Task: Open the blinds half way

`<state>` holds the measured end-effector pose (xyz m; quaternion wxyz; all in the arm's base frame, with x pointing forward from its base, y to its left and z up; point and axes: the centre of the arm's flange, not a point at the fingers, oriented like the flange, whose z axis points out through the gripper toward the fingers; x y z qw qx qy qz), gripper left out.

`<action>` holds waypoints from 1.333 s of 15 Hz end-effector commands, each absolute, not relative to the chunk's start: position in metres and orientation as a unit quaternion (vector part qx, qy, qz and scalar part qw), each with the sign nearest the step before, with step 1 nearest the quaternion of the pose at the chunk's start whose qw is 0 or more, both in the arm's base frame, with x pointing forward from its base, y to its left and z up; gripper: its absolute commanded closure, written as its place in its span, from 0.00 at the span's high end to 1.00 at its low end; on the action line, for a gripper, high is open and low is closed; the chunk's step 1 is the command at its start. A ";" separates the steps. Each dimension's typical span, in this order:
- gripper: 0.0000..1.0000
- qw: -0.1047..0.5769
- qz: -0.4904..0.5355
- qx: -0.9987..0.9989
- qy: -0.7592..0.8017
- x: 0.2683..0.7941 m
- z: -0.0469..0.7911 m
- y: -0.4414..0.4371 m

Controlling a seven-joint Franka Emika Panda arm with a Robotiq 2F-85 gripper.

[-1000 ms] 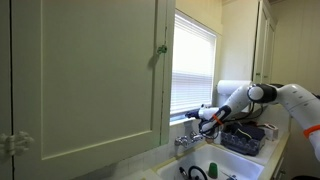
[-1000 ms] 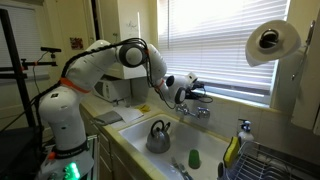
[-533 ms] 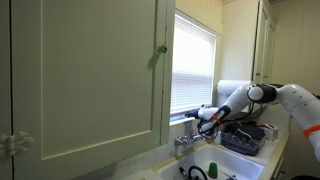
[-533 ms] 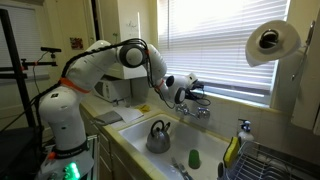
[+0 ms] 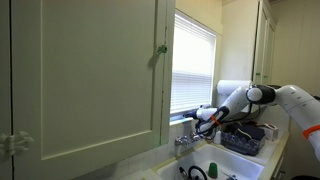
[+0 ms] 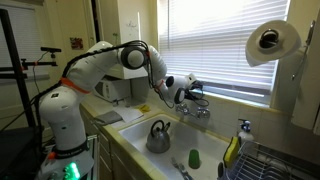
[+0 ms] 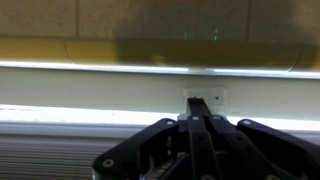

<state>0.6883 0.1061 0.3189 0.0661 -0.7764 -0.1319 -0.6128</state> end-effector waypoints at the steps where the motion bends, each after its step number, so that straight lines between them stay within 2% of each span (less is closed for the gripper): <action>1: 0.00 0.072 -0.642 -0.755 -0.117 0.702 0.320 0.109; 20: 0.00 0.089 -0.699 -0.704 -0.090 0.664 0.404 0.112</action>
